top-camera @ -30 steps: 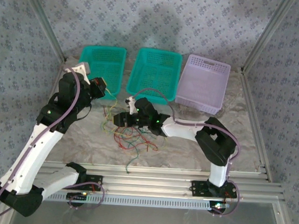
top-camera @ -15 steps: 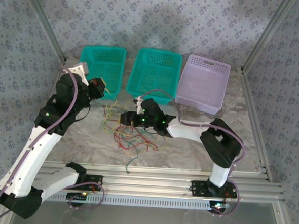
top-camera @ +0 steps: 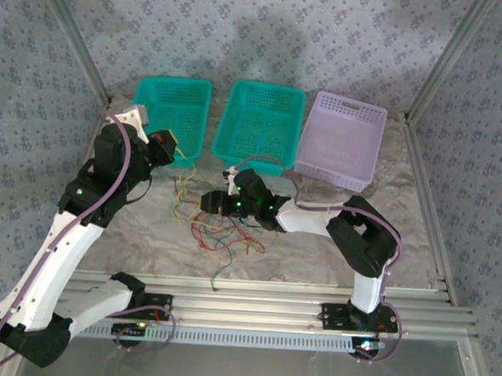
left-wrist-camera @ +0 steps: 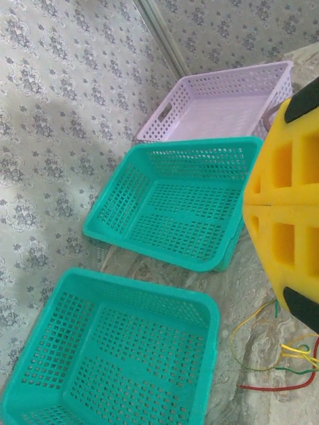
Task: Untangle the cables
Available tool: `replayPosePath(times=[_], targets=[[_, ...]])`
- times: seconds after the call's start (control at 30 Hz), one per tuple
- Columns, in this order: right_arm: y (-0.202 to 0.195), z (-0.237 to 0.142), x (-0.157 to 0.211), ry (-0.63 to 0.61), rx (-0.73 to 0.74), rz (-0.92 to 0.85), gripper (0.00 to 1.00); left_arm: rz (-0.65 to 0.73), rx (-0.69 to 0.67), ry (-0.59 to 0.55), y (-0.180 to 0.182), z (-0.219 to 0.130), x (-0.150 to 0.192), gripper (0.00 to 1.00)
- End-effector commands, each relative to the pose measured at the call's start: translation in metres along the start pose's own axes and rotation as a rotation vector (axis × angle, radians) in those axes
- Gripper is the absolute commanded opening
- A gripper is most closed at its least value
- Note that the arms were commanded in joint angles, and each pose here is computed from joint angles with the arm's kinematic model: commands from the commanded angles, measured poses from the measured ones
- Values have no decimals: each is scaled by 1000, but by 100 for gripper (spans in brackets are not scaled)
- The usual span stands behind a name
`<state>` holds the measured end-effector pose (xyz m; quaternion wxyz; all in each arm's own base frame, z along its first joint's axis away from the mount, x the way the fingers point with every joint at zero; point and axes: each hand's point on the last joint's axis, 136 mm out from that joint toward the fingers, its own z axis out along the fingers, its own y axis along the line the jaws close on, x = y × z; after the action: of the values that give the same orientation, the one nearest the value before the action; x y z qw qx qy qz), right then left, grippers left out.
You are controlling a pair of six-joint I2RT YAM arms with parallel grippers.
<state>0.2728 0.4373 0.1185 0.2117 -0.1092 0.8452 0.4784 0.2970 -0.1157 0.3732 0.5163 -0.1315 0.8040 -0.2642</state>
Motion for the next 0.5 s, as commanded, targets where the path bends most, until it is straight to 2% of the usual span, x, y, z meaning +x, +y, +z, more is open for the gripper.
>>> replayPosePath(times=[0.0, 0.23, 0.4, 0.47], targets=[[17, 7, -7, -12, -40, 17, 60, 17, 9, -22, -2, -7, -4, 0], [33, 26, -23, -50, -143, 65, 55, 11, 6, -10, 0, -3, 1, 0], [45, 39, -31, -37, -184, 71, 42, 14, -3, -17, 3, -7, 1, 0], [39, 38, -32, -38, -172, 80, 30, 17, -11, -21, 5, -8, 1, 0]])
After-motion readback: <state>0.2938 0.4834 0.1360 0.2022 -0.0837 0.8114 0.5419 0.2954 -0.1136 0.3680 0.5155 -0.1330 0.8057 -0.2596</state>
